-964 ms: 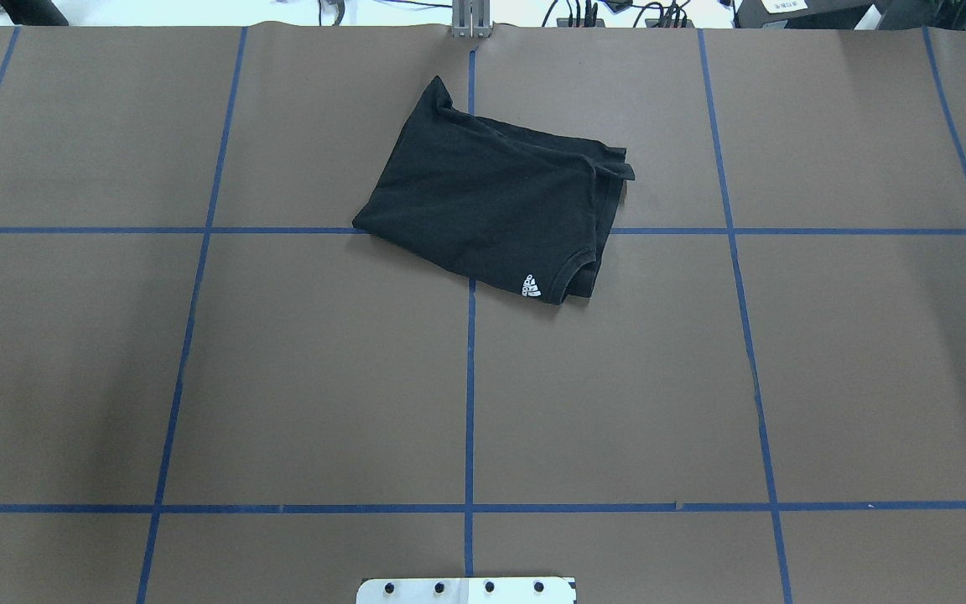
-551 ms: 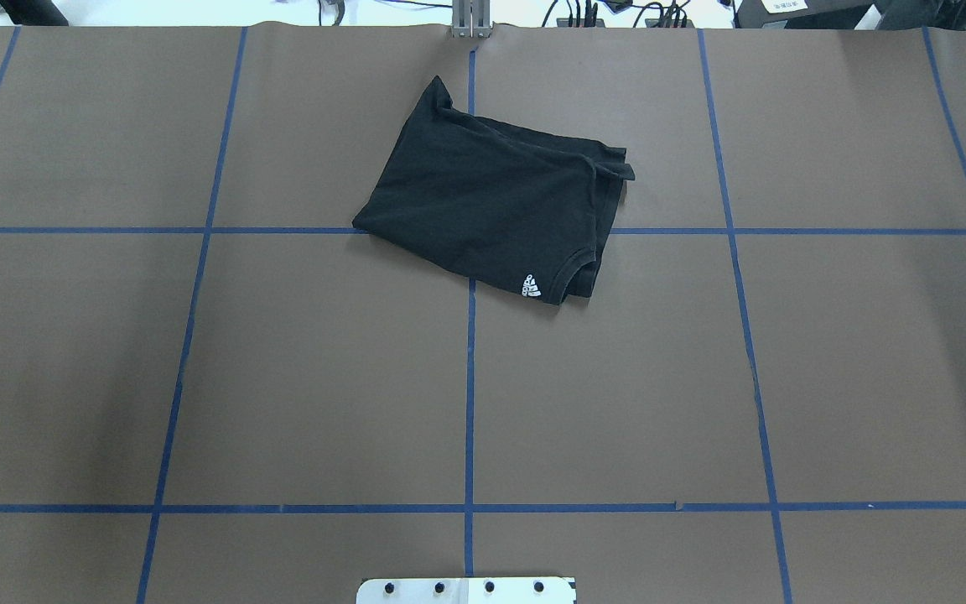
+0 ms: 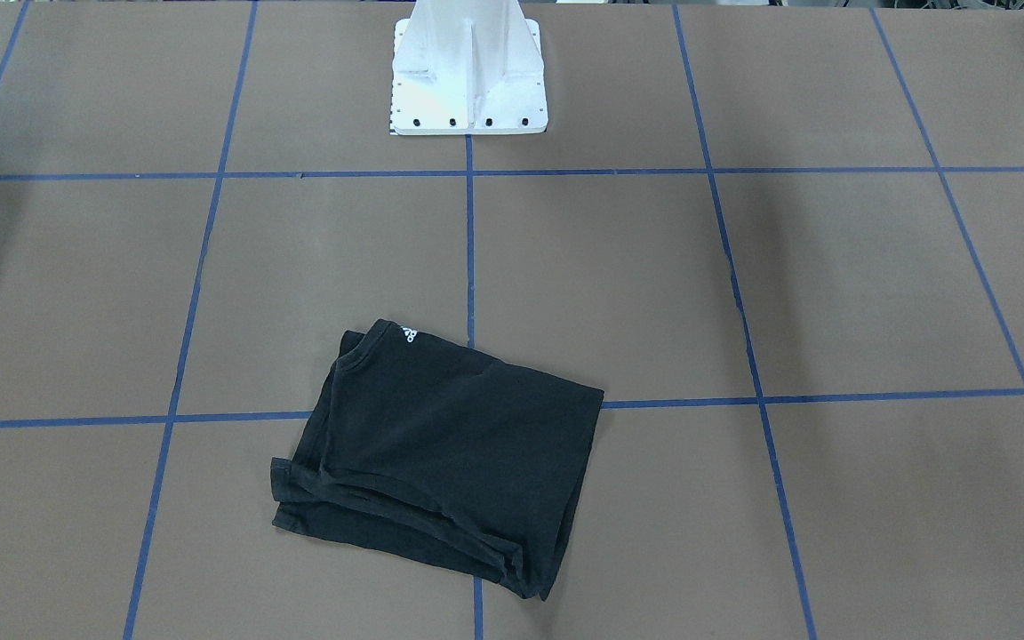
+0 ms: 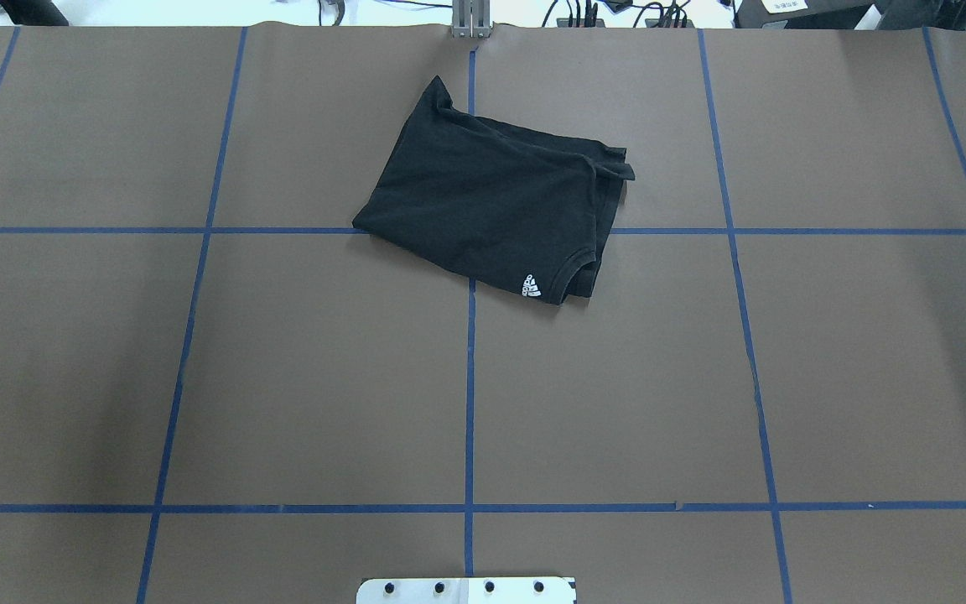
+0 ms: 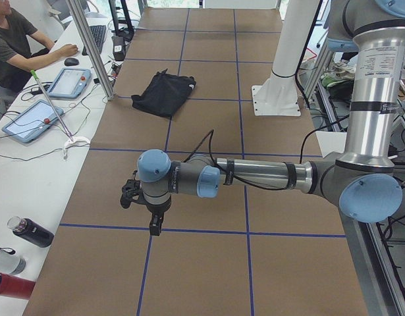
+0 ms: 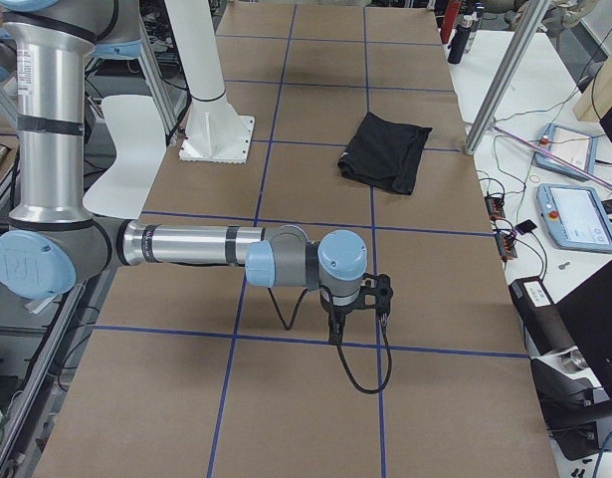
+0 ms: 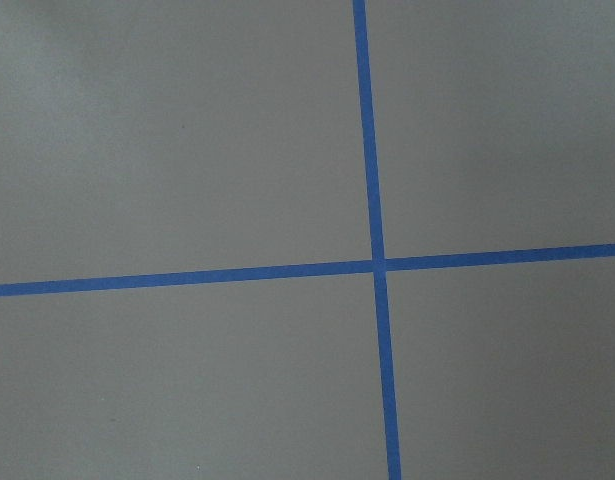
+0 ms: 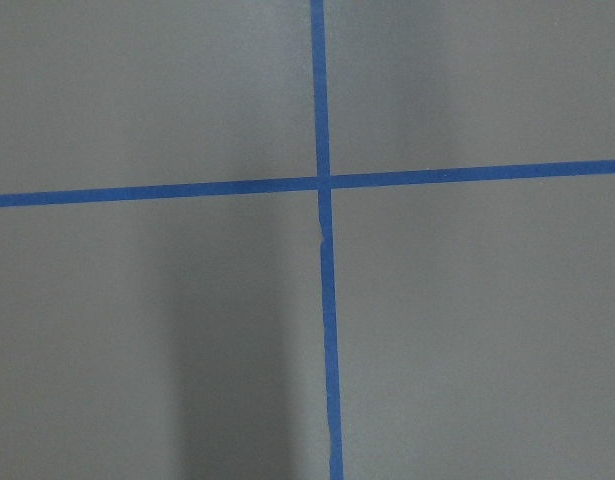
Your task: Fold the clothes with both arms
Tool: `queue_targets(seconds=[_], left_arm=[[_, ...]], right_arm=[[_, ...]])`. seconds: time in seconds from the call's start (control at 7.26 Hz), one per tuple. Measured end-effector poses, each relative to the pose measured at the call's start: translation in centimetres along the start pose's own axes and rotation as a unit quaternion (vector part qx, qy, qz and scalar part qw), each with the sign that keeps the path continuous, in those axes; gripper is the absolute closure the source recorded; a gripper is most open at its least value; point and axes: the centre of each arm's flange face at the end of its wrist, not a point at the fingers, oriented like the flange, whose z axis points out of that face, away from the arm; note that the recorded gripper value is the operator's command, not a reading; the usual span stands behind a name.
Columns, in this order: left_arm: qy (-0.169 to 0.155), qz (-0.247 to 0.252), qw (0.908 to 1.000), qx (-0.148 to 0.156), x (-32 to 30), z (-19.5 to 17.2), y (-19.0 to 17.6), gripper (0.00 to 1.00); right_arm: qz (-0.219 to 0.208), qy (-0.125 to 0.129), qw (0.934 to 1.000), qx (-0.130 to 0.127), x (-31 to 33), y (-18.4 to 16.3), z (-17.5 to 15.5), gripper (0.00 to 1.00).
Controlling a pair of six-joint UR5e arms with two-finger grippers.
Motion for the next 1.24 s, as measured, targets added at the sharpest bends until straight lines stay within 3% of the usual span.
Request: queue_targets(seconds=[1.24], left_arm=[[0.001, 0.002, 1.0, 0.001, 0.2, -0.1, -0.2, 0.0]], right_arm=[[0.0, 0.001, 1.0, -0.001, -0.2, -1.3, 0.0, 0.0]])
